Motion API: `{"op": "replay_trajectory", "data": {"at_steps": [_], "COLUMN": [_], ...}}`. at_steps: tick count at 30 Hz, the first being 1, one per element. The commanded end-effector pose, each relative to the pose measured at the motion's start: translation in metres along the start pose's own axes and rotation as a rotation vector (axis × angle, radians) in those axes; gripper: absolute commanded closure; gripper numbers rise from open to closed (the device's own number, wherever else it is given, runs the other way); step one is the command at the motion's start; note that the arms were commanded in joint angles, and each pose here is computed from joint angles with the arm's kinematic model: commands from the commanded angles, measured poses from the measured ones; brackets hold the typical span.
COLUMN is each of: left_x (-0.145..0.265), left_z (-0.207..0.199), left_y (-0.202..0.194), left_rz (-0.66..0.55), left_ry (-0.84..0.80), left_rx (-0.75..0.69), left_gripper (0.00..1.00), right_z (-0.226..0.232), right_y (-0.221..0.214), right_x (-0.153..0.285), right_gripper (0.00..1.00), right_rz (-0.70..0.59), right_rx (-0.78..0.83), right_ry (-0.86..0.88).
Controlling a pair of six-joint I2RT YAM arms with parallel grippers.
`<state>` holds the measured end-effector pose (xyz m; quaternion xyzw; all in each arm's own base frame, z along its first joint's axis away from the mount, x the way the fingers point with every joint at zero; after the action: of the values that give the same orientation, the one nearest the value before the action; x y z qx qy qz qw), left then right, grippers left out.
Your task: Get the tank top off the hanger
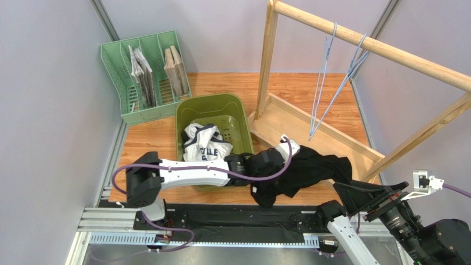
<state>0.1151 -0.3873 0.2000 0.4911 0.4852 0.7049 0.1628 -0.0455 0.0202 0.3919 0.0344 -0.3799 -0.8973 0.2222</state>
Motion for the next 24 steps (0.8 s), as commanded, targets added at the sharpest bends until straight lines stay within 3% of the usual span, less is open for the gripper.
{"op": "replay_trajectory", "data": {"at_steps": [1, 4, 8, 11, 15, 17, 18, 24], "left_x": [-0.018, -0.038, -0.048, -0.053, -0.057, -0.059, -0.060, -0.083], "left_z": [-0.024, -0.029, -0.030, -0.027, -0.016, -0.009, -0.007, 0.001], "left_y": [0.041, 0.031, 0.023, 0.017, 0.008, 0.002, -0.001, -0.015], "left_rz": [-0.131, -0.094, -0.074, -0.059, -0.015, 0.005, 0.019, 0.114], "left_ry": [-0.145, -0.159, -0.157, -0.131, -0.098, -0.086, -0.083, -0.058], "left_rx": [0.041, 0.027, 0.019, 0.017, 0.021, 0.028, 0.027, 0.002], "left_gripper": [1.00, 0.99, 0.49, 0.36, 0.31, 0.05, 0.01, 0.01], "right_z": [0.002, 0.002, 0.000, -0.001, -0.001, -0.001, -0.002, -0.002], "right_y": [0.000, -0.001, -0.002, -0.002, -0.002, -0.002, -0.002, -0.003], "right_x": [0.006, 0.006, 0.005, 0.005, 0.005, 0.006, 0.006, 0.002], "right_gripper": [0.00, 0.00, 0.00, 0.00, 0.00, 0.00, 0.00, 0.00], "right_rz": [-0.016, -0.010, -0.006, -0.011, -0.012, -0.014, -0.015, -0.009], "right_rx": [-0.007, -0.010, -0.009, -0.004, -0.001, 0.001, 0.001, -0.003], "right_ry": [0.024, 0.022, 0.018, 0.014, 0.013, 0.011, 0.010, 0.014]}}
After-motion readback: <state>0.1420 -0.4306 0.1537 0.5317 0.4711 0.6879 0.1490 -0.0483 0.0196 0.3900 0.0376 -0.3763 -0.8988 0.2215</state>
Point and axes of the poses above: each gripper's point midway between its finger pads, its own x axis back along the fingers, its own z axis along the line the jaws close on, y = z × x, the point moved 8 cm from there along x, back along the fingers, and after that the axes turned 9 degrees about -x, right-handed, at the moved point
